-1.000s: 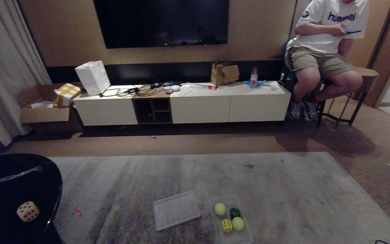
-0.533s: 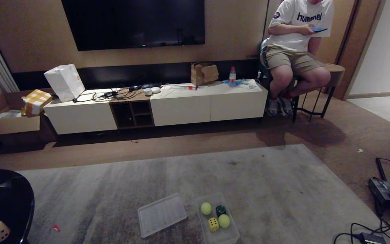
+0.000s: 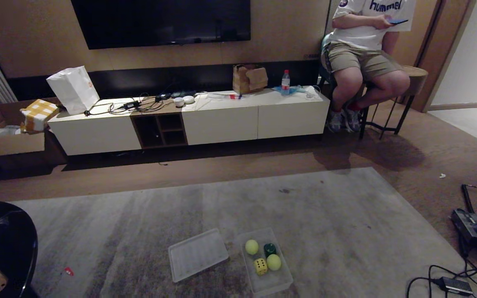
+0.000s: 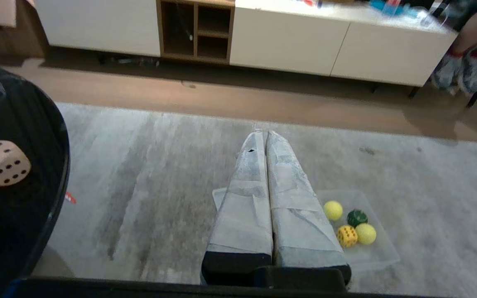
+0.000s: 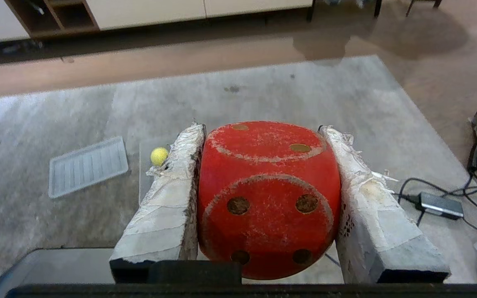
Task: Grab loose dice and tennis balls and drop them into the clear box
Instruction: Put the toys in the box
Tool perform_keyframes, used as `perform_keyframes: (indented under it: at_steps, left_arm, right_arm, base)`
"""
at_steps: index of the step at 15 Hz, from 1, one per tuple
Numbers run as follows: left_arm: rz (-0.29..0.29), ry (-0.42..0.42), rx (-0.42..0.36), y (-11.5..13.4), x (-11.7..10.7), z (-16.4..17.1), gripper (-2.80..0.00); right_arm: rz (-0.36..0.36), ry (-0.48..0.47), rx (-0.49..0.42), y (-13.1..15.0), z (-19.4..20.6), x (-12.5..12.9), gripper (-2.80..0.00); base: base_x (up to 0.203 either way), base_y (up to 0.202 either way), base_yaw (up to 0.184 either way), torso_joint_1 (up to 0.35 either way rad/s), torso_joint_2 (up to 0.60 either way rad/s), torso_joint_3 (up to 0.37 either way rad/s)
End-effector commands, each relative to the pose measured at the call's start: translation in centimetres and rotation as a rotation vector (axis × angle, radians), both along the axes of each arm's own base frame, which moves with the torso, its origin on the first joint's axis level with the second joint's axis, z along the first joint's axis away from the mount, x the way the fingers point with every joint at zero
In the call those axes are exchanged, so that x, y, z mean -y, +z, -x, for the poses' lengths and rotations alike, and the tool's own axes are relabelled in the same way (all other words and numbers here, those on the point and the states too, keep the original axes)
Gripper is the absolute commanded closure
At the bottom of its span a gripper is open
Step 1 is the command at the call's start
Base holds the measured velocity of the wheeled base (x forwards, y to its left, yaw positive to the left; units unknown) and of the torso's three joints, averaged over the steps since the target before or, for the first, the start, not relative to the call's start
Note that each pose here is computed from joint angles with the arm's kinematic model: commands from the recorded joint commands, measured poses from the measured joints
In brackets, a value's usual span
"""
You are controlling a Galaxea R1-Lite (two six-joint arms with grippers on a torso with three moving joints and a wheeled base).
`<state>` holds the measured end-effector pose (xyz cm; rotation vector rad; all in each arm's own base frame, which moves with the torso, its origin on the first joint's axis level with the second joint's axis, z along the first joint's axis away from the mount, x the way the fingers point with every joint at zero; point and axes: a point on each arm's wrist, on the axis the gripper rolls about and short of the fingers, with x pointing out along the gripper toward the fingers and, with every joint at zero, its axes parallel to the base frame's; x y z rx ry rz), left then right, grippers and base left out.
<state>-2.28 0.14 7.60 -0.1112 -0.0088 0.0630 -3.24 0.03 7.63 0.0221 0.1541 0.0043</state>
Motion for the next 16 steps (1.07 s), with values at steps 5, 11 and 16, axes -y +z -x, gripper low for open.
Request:
perform_keyframes:
  at_steps: [5,11,16]
  left_arm:
    - [0.007,0.003,0.000,0.01,-0.01,-0.01,0.00]
    - [0.007,0.002,0.000,0.01,-0.01,-0.01,0.00]
    - [0.009,0.003,0.001,0.03,-0.01,-0.01,0.00]
  right_arm:
    - [-0.003,0.000,-0.002,-0.01,-0.01,0.00,0.00]
    - [0.004,0.002,-0.002,-0.01,-0.01,0.00,0.00]
    - [0.003,0.001,-0.002,-0.01,-0.01,0.00,0.00]
  base:
    - [0.000,0.000,0.000,0.002,0.00,-0.198]
    - [0.000,0.000,0.000,0.002,0.00,-0.198]
    - [0.000,0.000,0.000,0.002,0.00,-0.198]
